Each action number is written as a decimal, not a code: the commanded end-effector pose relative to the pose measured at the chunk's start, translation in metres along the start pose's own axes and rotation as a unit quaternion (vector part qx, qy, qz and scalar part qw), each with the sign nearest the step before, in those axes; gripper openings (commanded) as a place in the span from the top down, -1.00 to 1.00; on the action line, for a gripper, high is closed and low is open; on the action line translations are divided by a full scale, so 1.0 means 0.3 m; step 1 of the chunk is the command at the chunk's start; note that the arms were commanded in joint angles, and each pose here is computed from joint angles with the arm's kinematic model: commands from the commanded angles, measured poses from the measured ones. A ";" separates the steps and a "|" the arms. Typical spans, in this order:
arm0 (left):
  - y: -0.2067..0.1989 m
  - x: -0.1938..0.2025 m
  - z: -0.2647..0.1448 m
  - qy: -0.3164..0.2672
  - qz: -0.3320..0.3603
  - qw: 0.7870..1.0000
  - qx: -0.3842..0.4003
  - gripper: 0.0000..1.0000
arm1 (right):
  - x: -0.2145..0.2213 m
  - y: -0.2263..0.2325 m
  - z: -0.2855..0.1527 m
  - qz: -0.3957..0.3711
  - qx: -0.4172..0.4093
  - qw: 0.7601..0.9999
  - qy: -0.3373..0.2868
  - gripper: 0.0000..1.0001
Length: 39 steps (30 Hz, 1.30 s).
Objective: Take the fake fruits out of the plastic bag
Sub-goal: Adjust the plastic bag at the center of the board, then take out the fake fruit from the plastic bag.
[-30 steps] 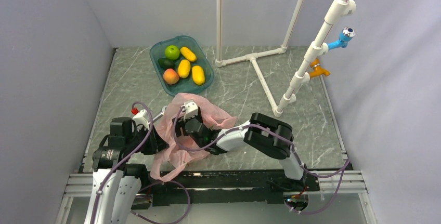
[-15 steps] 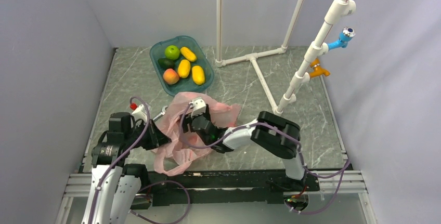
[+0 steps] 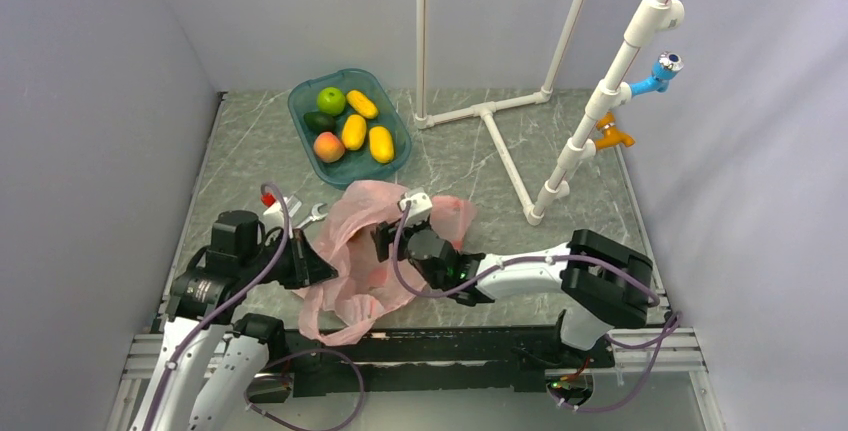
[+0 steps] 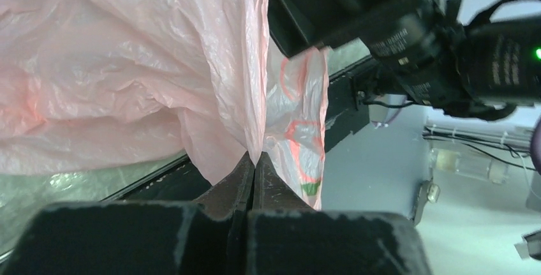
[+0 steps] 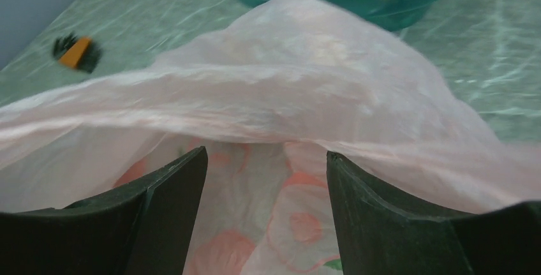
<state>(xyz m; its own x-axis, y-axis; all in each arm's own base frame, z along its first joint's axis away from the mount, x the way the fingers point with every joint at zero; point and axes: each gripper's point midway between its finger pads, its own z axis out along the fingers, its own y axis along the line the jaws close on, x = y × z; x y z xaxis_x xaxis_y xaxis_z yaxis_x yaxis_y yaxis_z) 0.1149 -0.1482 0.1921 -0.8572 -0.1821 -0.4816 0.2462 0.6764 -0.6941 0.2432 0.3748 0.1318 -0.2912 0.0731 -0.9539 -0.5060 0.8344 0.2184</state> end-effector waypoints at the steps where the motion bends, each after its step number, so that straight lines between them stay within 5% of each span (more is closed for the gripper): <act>1: 0.013 -0.026 -0.050 -0.036 0.015 0.998 -0.042 1.00 | 0.021 0.173 -0.052 0.011 -0.087 0.996 0.011 -0.42; 16: 0.068 0.012 -0.014 -0.023 -0.009 0.998 -0.057 1.00 | 0.159 0.261 0.138 -0.011 -0.069 0.997 -0.010 -0.36; 23: 0.088 0.015 -0.003 -0.016 -0.008 0.998 -0.066 1.00 | 0.203 0.225 0.207 -0.054 -0.032 0.998 -0.025 -0.74; 39: 0.138 -0.028 0.016 -0.010 -0.021 0.993 -0.113 1.00 | 0.220 0.211 0.424 -0.076 0.001 0.996 -0.044 -0.74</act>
<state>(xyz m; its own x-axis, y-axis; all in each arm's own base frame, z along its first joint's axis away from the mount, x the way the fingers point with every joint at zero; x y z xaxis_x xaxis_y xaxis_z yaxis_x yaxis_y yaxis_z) 0.1232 -0.1247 0.1557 -0.8771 -0.2199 -0.4270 0.0907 0.7972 -0.5969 0.2727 0.4920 0.0439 -0.1658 -0.0750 -0.9833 -0.5741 0.8181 0.0344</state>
